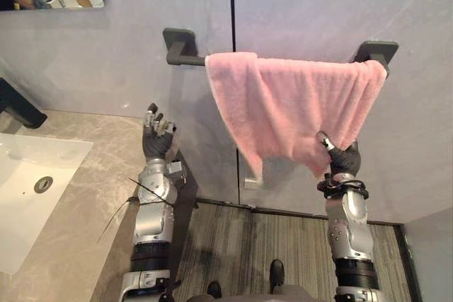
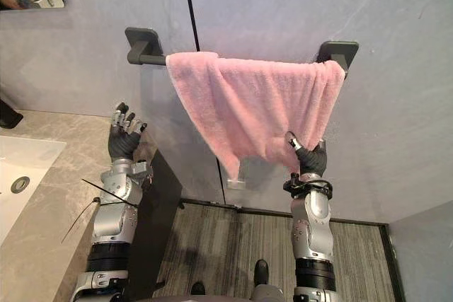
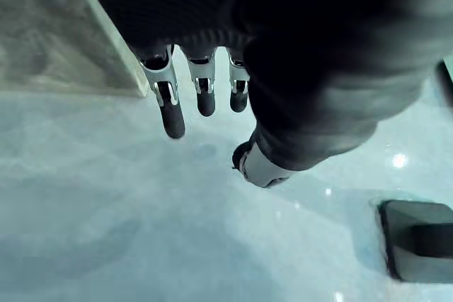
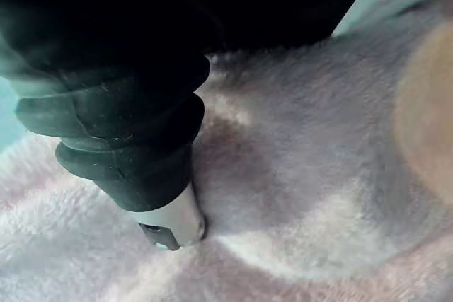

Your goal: Organize washtable

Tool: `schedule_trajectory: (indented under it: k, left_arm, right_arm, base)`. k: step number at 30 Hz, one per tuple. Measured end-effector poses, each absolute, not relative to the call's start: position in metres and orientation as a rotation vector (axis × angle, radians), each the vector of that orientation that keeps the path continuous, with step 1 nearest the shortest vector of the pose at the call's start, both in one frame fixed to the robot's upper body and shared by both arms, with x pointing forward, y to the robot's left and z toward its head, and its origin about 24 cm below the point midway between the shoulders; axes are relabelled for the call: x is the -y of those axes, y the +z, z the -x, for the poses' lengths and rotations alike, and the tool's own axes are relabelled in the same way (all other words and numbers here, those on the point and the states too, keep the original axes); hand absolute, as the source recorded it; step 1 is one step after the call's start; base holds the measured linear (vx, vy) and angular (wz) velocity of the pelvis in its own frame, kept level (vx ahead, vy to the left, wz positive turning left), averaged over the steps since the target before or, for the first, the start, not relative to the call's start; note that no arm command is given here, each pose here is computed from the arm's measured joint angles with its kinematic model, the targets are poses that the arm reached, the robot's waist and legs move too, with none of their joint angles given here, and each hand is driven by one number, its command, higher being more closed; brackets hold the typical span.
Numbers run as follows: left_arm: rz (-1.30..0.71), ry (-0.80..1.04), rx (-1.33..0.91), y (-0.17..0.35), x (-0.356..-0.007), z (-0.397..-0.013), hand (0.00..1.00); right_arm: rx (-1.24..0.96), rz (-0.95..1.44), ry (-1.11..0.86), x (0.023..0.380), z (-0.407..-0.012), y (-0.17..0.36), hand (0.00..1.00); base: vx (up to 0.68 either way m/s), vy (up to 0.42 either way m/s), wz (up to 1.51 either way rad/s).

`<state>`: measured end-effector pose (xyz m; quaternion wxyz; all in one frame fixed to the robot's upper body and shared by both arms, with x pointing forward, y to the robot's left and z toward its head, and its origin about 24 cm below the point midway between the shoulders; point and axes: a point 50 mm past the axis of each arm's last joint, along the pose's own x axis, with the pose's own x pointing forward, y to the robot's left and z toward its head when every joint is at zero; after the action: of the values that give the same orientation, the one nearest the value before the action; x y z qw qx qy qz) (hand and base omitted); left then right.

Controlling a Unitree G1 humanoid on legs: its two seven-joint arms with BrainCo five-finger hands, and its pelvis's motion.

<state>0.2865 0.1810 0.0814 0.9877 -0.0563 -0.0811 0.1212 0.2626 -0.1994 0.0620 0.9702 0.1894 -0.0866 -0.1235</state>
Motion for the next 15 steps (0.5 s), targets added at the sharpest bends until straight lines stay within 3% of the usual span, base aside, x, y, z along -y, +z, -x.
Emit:
schedule_trajectory:
  k: [9, 15]
  left_arm:
    - [0.09, 0.218, 0.053, 0.051, -0.184, -0.265, 0.0]
    - [0.071, 0.162, -0.102, 0.013, -0.176, -0.233, 0.0]
  right_arm:
    - [-0.016, -0.345, -0.295, 0.208, -0.233, 0.019, 0.0]
    - [-0.212, -0.355, -0.237, 0.191, -0.206, -0.024, 0.0]
  base:
    - [-0.01, -0.005, -0.01]
    - [0.0, 0.0, 0.0]
